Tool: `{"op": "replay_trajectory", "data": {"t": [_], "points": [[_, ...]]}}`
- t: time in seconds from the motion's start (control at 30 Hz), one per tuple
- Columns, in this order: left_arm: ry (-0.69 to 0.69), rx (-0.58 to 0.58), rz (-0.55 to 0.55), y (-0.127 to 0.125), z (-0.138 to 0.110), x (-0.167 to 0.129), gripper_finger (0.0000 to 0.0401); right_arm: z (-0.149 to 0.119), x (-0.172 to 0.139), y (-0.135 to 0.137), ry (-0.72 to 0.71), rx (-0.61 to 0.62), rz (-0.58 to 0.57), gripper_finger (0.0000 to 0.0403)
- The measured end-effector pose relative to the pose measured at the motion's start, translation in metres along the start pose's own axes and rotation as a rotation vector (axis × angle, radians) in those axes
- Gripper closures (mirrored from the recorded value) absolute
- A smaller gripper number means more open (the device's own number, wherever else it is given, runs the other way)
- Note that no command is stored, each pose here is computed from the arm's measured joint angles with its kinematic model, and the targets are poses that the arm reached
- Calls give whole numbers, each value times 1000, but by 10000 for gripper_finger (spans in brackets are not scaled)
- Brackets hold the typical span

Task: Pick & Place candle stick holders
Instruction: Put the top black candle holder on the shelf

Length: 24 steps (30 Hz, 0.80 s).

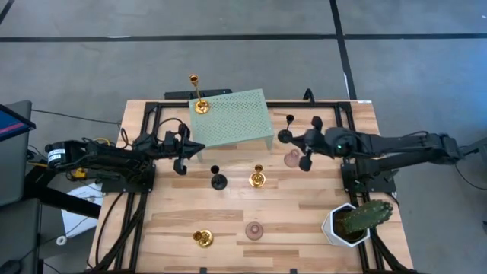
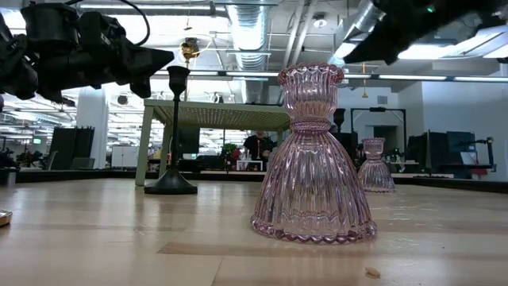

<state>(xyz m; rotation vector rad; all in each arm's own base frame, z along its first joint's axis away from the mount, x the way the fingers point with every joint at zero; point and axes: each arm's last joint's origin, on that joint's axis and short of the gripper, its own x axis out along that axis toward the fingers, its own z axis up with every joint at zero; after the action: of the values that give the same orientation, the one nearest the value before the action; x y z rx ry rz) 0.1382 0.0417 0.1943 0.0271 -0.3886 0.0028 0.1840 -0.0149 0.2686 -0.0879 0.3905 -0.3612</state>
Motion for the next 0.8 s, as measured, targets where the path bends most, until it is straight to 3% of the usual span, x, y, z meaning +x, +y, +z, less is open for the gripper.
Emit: {"op": "replay_trajectory", "data": {"t": [0.13,0.37,0.6,0.8], "points": [[2,-2,-15,0,0,0,395,-24,-8,-6,-31,82,-38,403],[2,-2,-15,0,0,0,395,-62,-4,-19,29,184,-244,403],[2,-2,-15,0,0,0,396,-70,11,-22,44,233,-154,403],[2,-2,-15,0,0,0,395,-79,27,-26,115,225,-194,403]]}}
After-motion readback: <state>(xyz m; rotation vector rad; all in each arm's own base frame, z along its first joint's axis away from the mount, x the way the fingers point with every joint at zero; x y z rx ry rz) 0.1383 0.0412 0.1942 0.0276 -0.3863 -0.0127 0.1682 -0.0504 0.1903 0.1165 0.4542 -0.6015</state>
